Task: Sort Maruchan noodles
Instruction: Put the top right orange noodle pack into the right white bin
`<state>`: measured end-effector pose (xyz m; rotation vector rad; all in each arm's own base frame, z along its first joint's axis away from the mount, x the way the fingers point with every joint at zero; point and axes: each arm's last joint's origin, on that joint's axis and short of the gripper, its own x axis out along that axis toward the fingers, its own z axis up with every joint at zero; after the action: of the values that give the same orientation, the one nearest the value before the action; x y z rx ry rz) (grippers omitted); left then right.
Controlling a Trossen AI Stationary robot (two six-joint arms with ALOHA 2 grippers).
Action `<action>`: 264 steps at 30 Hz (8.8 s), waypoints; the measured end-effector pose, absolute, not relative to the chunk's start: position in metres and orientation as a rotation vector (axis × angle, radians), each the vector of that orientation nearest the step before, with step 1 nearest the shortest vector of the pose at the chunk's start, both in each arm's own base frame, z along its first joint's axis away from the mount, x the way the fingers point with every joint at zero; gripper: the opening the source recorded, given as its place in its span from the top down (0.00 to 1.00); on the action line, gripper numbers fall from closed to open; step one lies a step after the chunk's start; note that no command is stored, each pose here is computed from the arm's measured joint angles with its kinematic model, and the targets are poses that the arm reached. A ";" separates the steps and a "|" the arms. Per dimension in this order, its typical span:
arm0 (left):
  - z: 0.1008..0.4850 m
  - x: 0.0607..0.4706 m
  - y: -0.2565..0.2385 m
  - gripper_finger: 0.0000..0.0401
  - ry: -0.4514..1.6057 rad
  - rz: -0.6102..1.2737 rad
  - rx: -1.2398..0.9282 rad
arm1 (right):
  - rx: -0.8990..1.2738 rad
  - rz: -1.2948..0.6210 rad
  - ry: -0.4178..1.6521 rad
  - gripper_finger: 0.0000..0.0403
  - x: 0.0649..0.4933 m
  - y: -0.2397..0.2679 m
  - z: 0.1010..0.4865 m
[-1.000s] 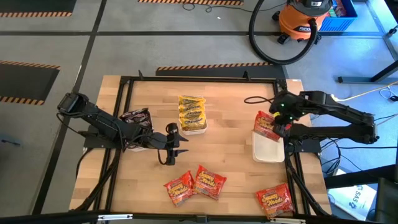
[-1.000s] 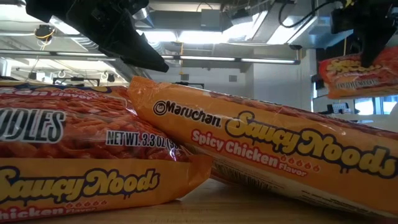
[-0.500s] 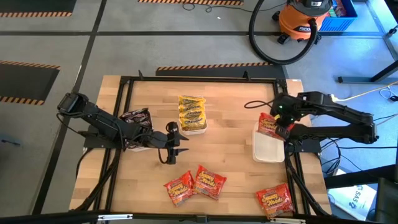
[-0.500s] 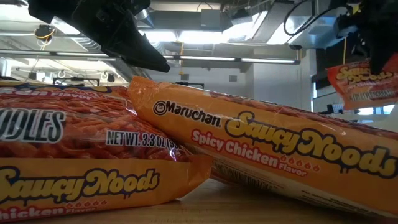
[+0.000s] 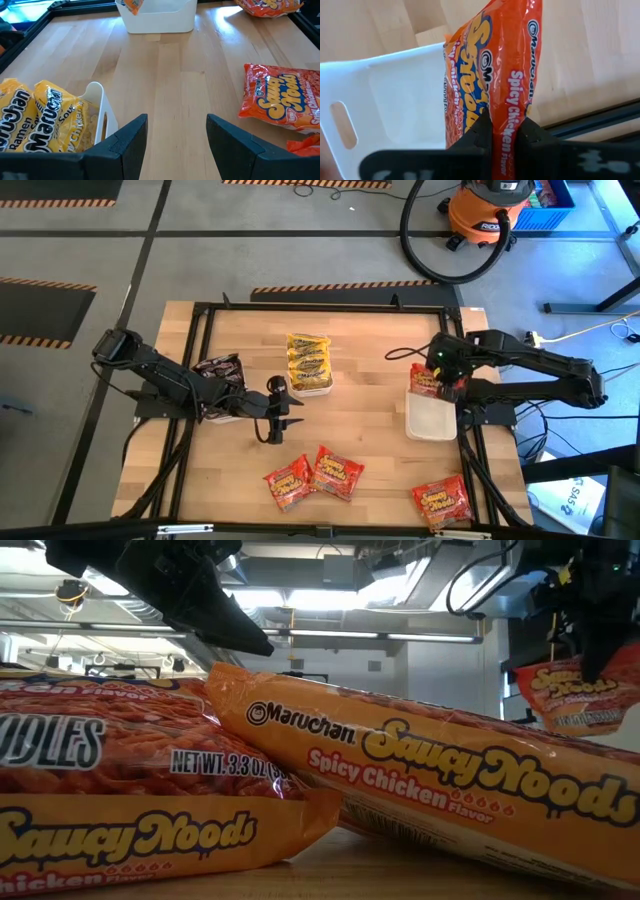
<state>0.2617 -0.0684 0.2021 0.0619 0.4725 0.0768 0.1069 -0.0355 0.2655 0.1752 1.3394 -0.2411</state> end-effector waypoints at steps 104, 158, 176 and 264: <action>0.204 0.263 -0.068 0.51 0.452 0.073 0.076 | -0.034 -0.329 1.629 0.97 0.149 -0.056 0.227; 0.205 0.264 -0.065 0.51 0.445 0.065 0.064 | 0.007 -0.469 1.686 1.00 0.144 -0.057 0.271; 0.206 0.265 -0.064 0.51 0.436 0.067 0.068 | 0.093 -0.528 1.587 1.00 0.150 -0.058 0.285; 0.206 0.265 -0.065 0.51 0.438 0.043 0.081 | 0.258 -0.653 1.655 1.00 0.166 -0.067 0.243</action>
<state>0.2650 -0.0646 0.2056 0.0810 0.4376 0.0430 0.1662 -0.0672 0.2426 0.2585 1.6546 -0.6535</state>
